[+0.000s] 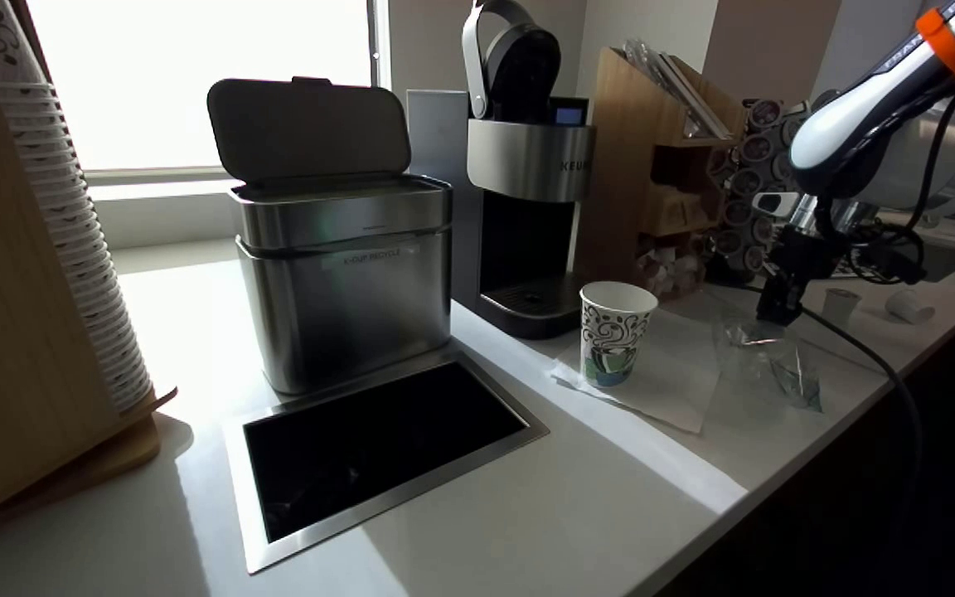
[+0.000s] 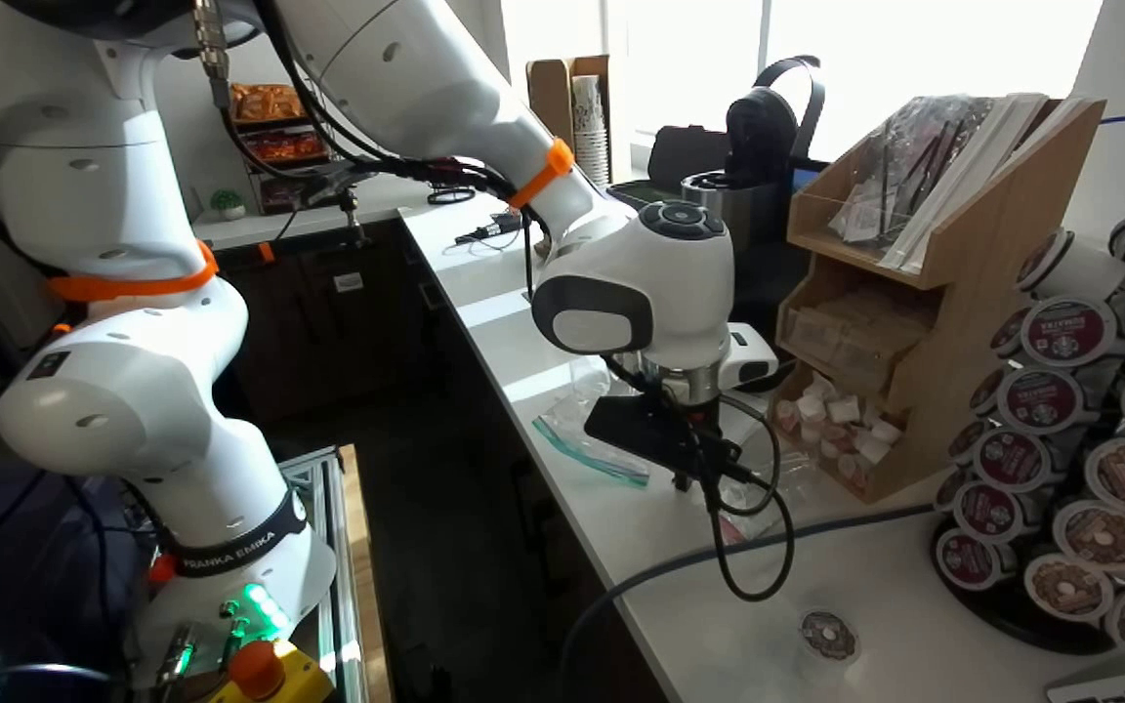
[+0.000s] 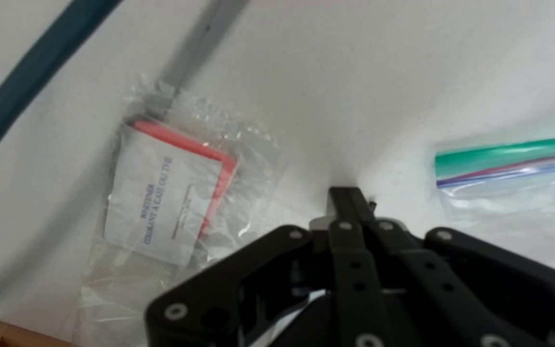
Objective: Put the black straw in the coffee cup on the left.
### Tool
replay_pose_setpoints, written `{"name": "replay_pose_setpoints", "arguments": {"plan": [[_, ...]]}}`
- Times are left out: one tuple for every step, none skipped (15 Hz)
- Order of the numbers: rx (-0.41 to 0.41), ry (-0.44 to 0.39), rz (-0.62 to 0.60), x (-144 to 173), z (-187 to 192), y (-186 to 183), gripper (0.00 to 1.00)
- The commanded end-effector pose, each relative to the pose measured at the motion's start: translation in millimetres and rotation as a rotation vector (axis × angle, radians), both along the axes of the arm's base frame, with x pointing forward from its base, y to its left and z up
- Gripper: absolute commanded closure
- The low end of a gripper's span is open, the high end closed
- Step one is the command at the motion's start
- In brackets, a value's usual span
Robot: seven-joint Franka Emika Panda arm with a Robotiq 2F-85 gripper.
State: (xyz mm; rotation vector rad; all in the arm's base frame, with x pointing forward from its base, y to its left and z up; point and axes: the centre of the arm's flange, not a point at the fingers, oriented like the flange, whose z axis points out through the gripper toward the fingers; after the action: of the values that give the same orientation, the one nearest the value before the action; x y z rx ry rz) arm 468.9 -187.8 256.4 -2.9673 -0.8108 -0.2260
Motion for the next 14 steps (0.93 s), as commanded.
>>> {"name": "replay_pose_setpoints", "arguments": {"plan": [[0.001,0.001,0.000,-13,6,2,1.00],[0.007,-0.013,0.002,-13,6,3,1.00],[0.010,-0.026,0.003,-12,7,5,1.00],[0.014,-0.032,0.002,-11,9,5,1.00],[0.014,-0.040,0.001,-10,11,6,1.00],[0.015,-0.044,0.001,-9,13,7,1.00],[0.017,-0.047,0.000,-8,15,8,1.00],[0.020,-0.047,-0.002,-6,14,9,1.00],[0.023,-0.048,-0.002,-5,13,10,1.00],[0.028,-0.045,-0.002,-3,11,12,1.00],[0.032,-0.045,-0.003,-2,9,14,1.00],[0.035,-0.044,-0.004,-1,7,16,1.00],[0.039,-0.044,-0.004,0,6,18,1.00],[0.040,-0.044,-0.006,1,5,19,1.00]]}}
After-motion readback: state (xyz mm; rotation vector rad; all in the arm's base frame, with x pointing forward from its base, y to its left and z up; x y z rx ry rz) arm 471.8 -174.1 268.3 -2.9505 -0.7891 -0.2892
